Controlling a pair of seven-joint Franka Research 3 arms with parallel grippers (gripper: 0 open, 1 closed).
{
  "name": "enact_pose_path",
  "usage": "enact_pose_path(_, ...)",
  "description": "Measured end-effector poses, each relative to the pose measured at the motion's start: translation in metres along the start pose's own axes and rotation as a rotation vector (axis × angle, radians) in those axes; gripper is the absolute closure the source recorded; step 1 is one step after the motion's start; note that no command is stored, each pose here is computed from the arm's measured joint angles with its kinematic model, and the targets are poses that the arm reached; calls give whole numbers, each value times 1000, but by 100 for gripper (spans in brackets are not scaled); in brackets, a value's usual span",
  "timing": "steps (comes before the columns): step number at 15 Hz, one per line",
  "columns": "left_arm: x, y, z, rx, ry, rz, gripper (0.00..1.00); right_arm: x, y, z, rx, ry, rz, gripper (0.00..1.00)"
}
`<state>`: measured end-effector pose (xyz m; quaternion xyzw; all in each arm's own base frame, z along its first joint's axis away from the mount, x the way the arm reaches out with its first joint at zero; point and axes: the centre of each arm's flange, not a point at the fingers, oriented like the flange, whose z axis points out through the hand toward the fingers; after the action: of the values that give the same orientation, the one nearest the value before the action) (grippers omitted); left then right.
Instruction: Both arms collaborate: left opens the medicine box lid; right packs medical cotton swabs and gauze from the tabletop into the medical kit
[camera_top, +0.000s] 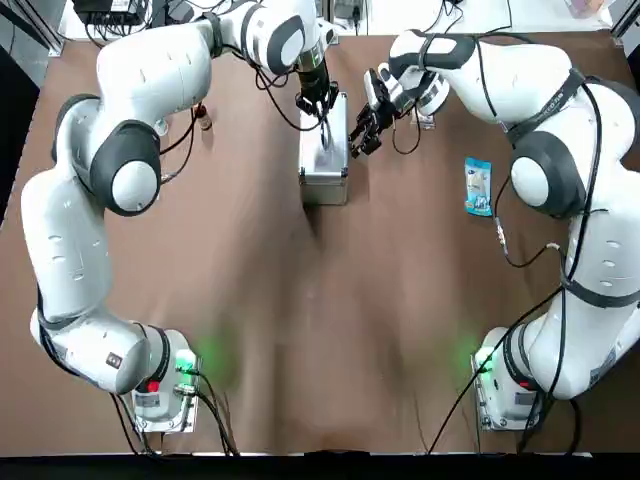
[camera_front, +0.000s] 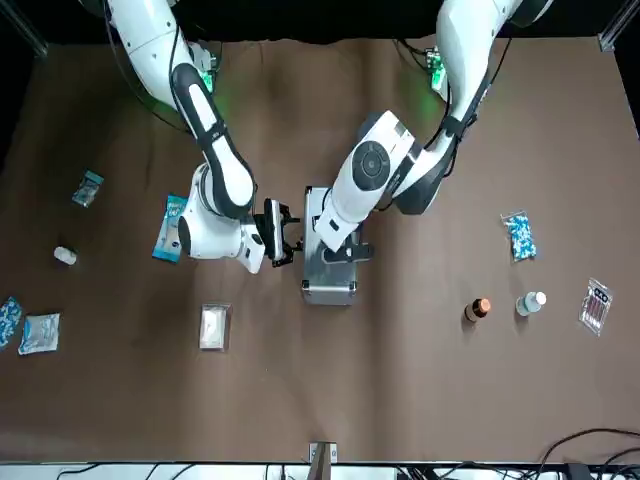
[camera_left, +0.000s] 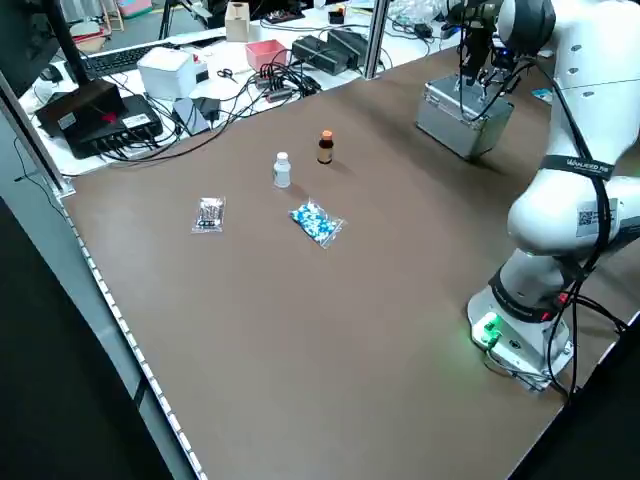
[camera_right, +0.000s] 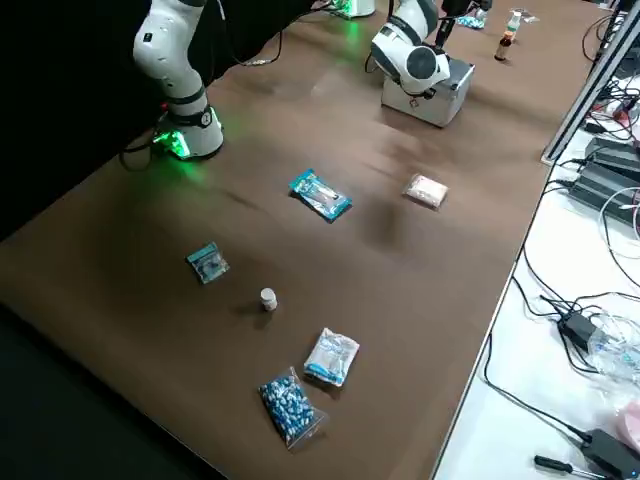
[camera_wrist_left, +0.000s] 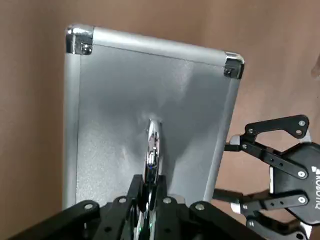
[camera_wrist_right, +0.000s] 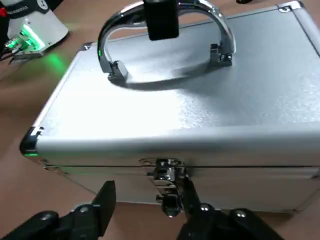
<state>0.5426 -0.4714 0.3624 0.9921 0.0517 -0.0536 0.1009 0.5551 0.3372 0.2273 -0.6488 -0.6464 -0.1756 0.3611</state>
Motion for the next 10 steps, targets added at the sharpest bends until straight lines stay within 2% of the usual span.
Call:
enact_pose_path(5, 0, 0, 0, 1, 1, 0, 85, 0, 1, 3, -14, -8, -5, 42)
enact_pose_path(6, 0, 0, -1, 2, 1, -1, 85, 0, 1, 2, -21, -10, -5, 49)
enact_pose_path(8, 0, 0, -1, 4, 0, -1, 85, 0, 2, 2, -22, -11, -6, 53)
enact_pose_path(9, 0, 0, -2, 7, -1, 0, 85, 0, 3, 0, -33, -12, -7, 62)
enact_pose_path(10, 1, -2, -8, 15, -2, -4, 85, 0, 6, -1, -49, -13, -13, 79)
